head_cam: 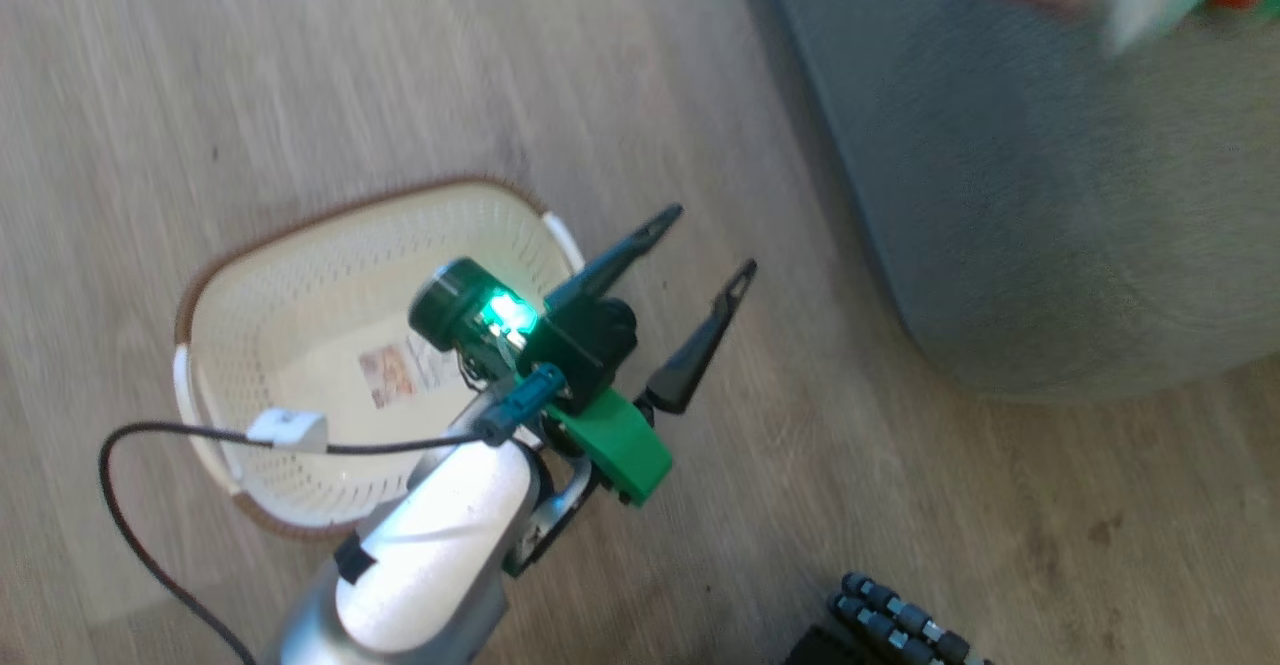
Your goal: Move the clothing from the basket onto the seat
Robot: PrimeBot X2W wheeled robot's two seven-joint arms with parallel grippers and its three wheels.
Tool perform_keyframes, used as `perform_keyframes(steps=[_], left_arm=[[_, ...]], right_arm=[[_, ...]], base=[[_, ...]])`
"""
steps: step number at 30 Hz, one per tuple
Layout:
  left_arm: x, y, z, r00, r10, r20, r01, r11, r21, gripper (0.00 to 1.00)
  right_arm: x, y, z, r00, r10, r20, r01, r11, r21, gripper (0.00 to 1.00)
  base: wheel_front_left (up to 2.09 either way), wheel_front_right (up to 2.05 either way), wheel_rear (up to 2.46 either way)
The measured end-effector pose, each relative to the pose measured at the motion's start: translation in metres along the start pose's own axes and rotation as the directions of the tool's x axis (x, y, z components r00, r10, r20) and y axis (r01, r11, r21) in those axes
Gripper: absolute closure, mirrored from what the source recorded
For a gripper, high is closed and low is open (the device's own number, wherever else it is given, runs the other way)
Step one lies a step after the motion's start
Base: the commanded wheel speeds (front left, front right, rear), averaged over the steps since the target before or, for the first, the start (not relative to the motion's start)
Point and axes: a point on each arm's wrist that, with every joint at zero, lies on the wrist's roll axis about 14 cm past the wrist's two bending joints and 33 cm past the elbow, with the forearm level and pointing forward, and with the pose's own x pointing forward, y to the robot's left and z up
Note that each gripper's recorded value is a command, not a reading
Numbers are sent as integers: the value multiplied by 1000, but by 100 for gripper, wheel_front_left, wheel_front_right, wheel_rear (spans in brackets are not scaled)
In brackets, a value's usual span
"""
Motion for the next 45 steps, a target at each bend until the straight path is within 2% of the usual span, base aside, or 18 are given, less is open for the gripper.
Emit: perform_keyframes(steps=[3,4,5,7,8,10,13,17,18,19,20,21,23,27,34,36,41,45], left_arm=[[-3,24,-14,999,52,-14,-52,999,-16,0],[-3,24,-14,999,52,-14,-52,999,-16,0],[-8,37,-25,996,83,-32,-85,996,-36,0],[-13,48,-38,992,114,-54,-117,992,-51,0],[-13,48,-38,992,114,-54,-117,992,-51,0],[-21,63,-57,985,150,-90,-157,985,-75,0],[-25,73,-76,979,161,-128,-173,981,-89,0],[-27,87,-99,971,167,-172,-185,978,-93,0],[-27,89,-107,968,166,-187,-185,978,-93,0],[-28,92,-113,965,168,-199,-190,977,-97,0],[-29,93,-118,964,165,-206,-189,977,-102,0],[-28,93,-122,964,160,-215,-185,977,-105,0],[-26,93,-125,964,155,-216,-181,978,-107,0],[-20,87,-109,971,143,-190,-162,983,-91,0],[-20,76,-75,976,158,-148,-170,983,-74,0],[-24,74,-66,973,184,-139,-196,978,-78,0],[-51,70,-54,951,275,-142,-288,954,-80,0],[-72,69,-35,927,356,-117,-365,929,-65,0]], right_arm=[[41,-40,28,993,-91,71,95,994,-49,100],[41,-40,28,993,-91,71,95,994,-49,100],[61,-73,56,977,-168,135,180,980,-90,100],[72,-101,73,959,-229,168,253,957,-139,100],[72,-101,73,959,-229,168,253,957,-139,100],[79,-126,46,948,-300,109,316,932,-177,100],[63,-148,-29,922,-381,-63,360,907,-217,100],[11,-180,-119,826,-507,-245,454,857,-244,100],[0,-180,-140,807,-518,-285,460,853,-248,93],[-7,-176,-158,793,-520,-318,463,853,-241,62],[-11,-171,-172,784,-518,-341,467,855,-226,36],[-14,-165,-181,782,-514,-354,467,858,-214,0],[-18,-163,-182,780,-515,-356,474,857,-201,0],[-25,-170,-158,786,-525,-326,481,851,-211,0],[-39,-152,-116,850,-437,-293,368,892,-264,0],[-44,-140,-104,876,-392,-281,323,909,-263,0],[-60,-91,-80,936,-264,-234,223,957,-187,0],[-84,-54,-68,961,-180,-209,157,980,-122,0]], base=[[0,0,0],[0,0,0],[0,0,0],[0,0,0],[0,0,0],[0,0,0],[0,0,0],[0,0,0],[0,0,0],[0,0,0],[0,0,0],[0,0,0],[0,0,0],[0,0,0],[0,0,0],[0,0,0],[0,0,0],[0,0,0]])
